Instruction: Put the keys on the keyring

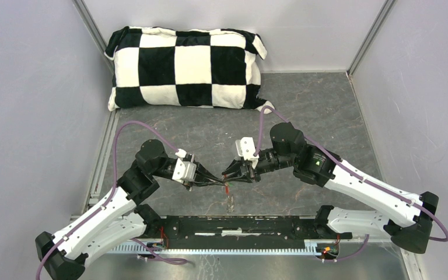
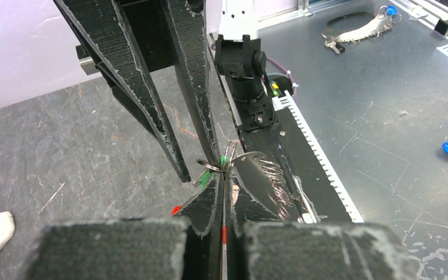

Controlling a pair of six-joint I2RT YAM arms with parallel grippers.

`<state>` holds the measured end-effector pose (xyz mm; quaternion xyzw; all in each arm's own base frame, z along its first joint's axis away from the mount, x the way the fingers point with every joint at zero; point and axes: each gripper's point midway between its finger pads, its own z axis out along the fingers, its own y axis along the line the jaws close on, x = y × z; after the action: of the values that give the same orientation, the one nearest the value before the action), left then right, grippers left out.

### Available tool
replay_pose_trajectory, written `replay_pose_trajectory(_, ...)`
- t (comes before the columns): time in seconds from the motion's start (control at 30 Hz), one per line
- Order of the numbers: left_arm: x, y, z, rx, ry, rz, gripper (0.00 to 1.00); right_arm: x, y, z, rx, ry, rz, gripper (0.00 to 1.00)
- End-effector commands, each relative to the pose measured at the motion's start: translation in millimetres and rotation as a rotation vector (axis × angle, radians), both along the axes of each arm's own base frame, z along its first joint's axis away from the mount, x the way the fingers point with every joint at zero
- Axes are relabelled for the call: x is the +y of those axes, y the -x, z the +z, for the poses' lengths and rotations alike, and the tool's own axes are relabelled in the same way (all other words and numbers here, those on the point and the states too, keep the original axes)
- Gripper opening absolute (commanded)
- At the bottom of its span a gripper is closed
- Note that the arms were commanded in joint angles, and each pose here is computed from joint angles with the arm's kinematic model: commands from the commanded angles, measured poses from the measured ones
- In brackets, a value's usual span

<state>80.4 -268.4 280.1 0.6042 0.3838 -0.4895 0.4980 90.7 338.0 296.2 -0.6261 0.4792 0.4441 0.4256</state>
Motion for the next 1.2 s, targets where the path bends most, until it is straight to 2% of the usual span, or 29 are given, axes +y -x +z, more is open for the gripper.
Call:
replay_pose_trajectory(0.0,-1,3,47,-0.143,0.158,-0.007,0.02,3,13,-2,0.117,0.014,0.058,0.29)
replay_pose_trajectory(0.63,1,4,59,-0.165,0.192,0.000,0.02,-6,11,4,0.277,-0.026,0.088,0.34)
replay_pose_trajectory(0.87,-3,-6,67,-0.102,0.230,0.054,0.02,-9,3,6,0.333,-0.028,0.075,0.36)
replay_pose_trajectory(1.03,-9,-22,81,-0.006,0.278,0.119,0.02,-11,-5,13,0.371,-0.048,0.051,0.37)
replay_pose_trajectory(1.17,-11,-24,90,0.010,0.310,0.123,0.02,-15,-11,18,0.405,-0.066,0.029,0.38)
